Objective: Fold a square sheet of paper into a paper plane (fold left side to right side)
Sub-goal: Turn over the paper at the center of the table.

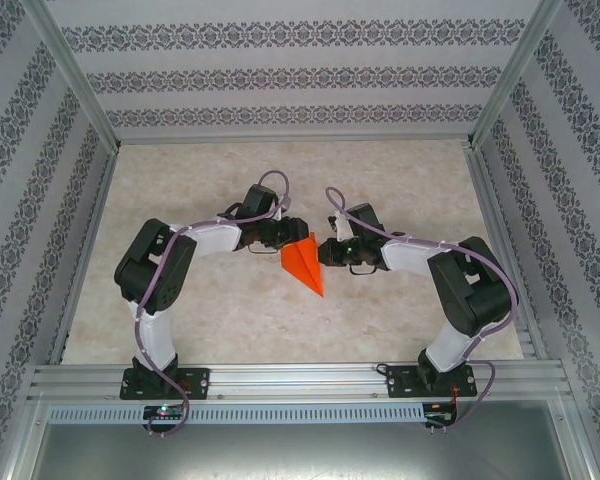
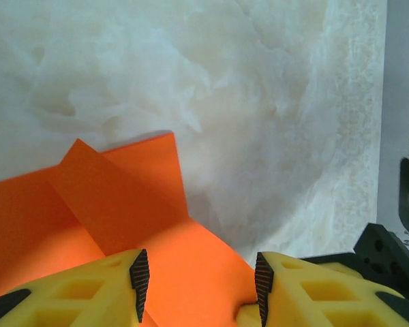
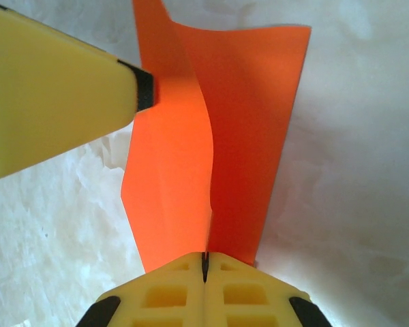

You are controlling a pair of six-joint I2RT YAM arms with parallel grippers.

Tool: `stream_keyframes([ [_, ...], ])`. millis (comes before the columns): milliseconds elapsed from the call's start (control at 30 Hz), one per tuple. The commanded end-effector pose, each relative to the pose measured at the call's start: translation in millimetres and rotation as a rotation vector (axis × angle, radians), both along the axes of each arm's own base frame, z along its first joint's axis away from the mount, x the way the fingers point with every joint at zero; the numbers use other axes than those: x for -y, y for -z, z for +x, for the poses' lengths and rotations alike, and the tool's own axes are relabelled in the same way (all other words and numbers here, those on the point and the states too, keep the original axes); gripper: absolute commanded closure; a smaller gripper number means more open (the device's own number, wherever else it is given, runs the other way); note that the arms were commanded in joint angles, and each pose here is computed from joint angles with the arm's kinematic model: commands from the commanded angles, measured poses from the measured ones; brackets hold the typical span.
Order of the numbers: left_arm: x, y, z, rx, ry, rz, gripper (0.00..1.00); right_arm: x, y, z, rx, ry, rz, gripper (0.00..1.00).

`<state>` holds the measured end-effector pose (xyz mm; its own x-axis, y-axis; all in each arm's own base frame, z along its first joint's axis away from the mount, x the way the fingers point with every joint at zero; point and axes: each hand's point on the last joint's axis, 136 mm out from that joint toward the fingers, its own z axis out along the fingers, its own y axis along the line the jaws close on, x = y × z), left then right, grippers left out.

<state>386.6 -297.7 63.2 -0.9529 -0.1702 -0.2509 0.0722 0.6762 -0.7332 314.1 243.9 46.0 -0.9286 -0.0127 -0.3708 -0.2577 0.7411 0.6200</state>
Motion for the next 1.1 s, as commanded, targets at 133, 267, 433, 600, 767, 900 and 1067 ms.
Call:
stream_keyframes([
  [133, 4.0, 0.8, -7.3, -0.016, 0.014, 0.004, 0.51, 8.4, -3.5, -0.5, 0.019, 0.007, -0.011, 0.98],
  [267, -6.0, -9.0, -13.3, 0.009, 0.001, 0.038, 0.51, 10.5, -3.2, 0.3, 0.016, 0.013, -0.012, 0.99],
  [433, -14.0, -2.6, -20.6, -0.022, -0.017, 0.072, 0.49, 11.2, -3.0, 0.9, 0.017, 0.017, -0.011, 0.99],
  [600, -3.5, 7.8, -14.8, -0.046, 0.001, 0.042, 0.49, 11.1, -3.4, 1.0, 0.016, 0.018, -0.008, 0.99],
  [767, 3.6, 12.7, -6.0, -0.052, 0.012, 0.031, 0.49, 11.6, -2.8, 0.7, 0.013, 0.023, -0.002, 0.99],
  [900, 14.9, 9.1, 0.4, -0.037, 0.033, -0.028, 0.5, 11.0, -3.0, -0.1, 0.011, 0.02, 0.002, 0.99],
  [1067, 23.9, 0.5, 5.3, 0.004, 0.057, -0.085, 0.66, 12.2, -3.7, -0.4, 0.011, 0.022, 0.003, 0.96],
])
